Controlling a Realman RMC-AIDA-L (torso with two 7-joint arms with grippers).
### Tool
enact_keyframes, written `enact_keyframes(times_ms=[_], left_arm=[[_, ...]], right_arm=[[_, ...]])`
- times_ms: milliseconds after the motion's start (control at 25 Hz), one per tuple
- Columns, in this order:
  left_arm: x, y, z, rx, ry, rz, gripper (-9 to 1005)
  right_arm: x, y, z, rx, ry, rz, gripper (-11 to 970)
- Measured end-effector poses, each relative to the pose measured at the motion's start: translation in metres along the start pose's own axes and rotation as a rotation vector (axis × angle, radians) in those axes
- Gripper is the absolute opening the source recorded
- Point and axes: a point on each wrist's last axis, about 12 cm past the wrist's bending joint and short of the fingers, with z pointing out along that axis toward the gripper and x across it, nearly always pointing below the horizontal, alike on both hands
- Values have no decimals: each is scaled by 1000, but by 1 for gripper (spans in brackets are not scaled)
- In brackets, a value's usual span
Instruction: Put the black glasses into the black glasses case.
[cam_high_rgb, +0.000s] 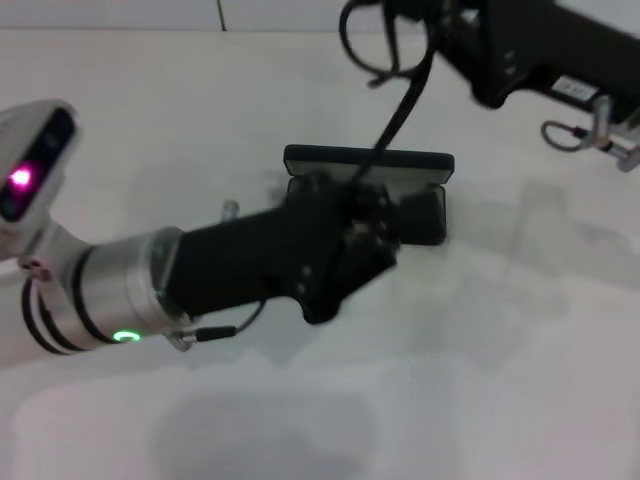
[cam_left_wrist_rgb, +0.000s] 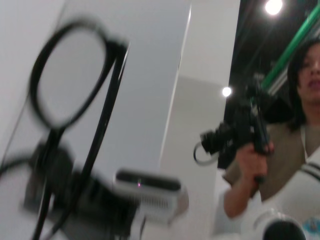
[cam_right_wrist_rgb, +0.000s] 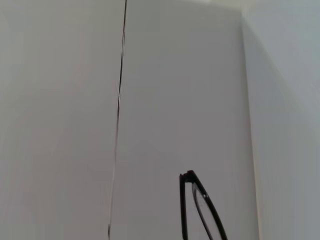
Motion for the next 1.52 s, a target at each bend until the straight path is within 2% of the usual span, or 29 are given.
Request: enact_keyframes(times_ms=[320, 720, 960, 1200, 1400, 1480, 1520], left_arm=[[-8, 0, -9, -64, -93, 29, 44], [-4, 9, -8, -136, -58, 11, 44], [-2, 10, -10, -160, -47, 4, 45], [0, 7, -13, -150, -30, 5, 45], [0, 3, -18, -147, -31, 8, 45], [-2, -5, -35, -206, -63, 36, 45], [-3, -5, -36, -210, -66, 39, 45]], right_arm=[[21, 8, 4, -18, 122, 30, 83], [30, 16, 11, -82, 178, 54, 88], [31, 15, 11, -71, 187, 51, 90], [34, 7, 7, -5, 233, 39, 93], [42, 3, 5, 3, 335, 36, 96], [46, 3, 10, -12, 416, 27, 97], [48, 3, 13, -23, 453, 25, 97]])
